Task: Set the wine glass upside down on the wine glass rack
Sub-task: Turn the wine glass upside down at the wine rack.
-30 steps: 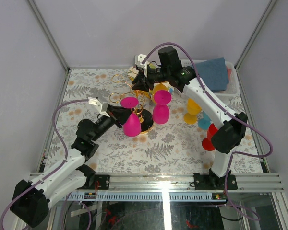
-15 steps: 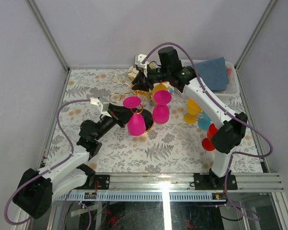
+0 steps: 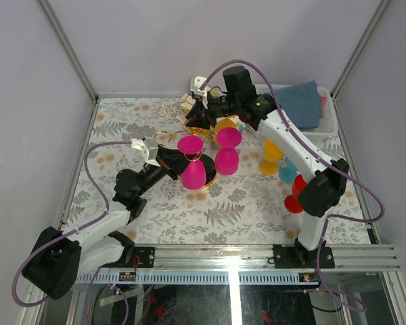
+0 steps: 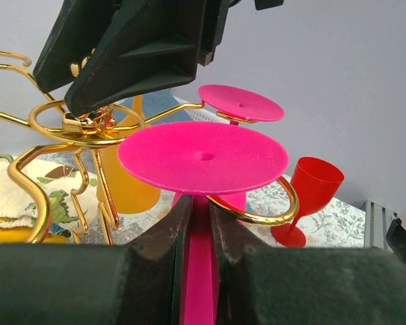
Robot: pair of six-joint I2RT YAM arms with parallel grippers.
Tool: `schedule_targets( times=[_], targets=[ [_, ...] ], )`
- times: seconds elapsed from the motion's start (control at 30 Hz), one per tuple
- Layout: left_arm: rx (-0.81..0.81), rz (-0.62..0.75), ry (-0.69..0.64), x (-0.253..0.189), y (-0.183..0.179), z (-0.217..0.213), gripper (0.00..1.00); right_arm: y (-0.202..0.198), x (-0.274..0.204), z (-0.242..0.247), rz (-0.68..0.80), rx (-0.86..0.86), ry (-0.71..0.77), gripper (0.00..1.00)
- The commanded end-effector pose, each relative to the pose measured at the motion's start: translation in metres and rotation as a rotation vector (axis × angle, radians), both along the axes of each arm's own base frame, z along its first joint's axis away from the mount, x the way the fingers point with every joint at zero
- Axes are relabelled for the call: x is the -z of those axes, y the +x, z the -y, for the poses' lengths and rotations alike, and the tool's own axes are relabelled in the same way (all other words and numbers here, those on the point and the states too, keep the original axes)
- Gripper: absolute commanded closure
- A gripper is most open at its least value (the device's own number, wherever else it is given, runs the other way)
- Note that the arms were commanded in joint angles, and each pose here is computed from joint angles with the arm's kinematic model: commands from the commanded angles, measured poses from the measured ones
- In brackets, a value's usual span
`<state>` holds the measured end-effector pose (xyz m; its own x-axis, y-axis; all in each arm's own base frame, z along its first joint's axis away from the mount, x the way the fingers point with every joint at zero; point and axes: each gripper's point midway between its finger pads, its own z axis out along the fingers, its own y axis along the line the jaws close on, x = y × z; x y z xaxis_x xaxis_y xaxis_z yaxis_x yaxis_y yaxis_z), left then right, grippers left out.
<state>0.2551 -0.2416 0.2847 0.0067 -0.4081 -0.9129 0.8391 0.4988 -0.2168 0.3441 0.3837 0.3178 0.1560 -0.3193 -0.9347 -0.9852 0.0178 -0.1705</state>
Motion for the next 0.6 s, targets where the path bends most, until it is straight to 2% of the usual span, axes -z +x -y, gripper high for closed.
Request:
schedule_targets(
  times=[0.0,0.2,0.37,0.57],
  targets=[
    [0.038,0.19,-0.009,-0.031,-0.016,0.002,1.0,0.004,0.031,0.005,-0.074,0.046,-0.074,1.0],
    [0.103,0.24,0.041,-0.025,-0.028,0.009,1.0,0.005,0.031,0.005,-0.076,0.048,-0.074,1.0],
    [0.131,0.226,0.059,-0.015,-0.034,0.012,0.99,0.006,0.032,0.005,-0.074,0.051,-0.076,1.0],
    [0.068,0.162,0.051,-0.003,-0.032,0.002,0.85,0.007,0.032,0.004,-0.069,0.054,-0.073,1.0]
  ],
)
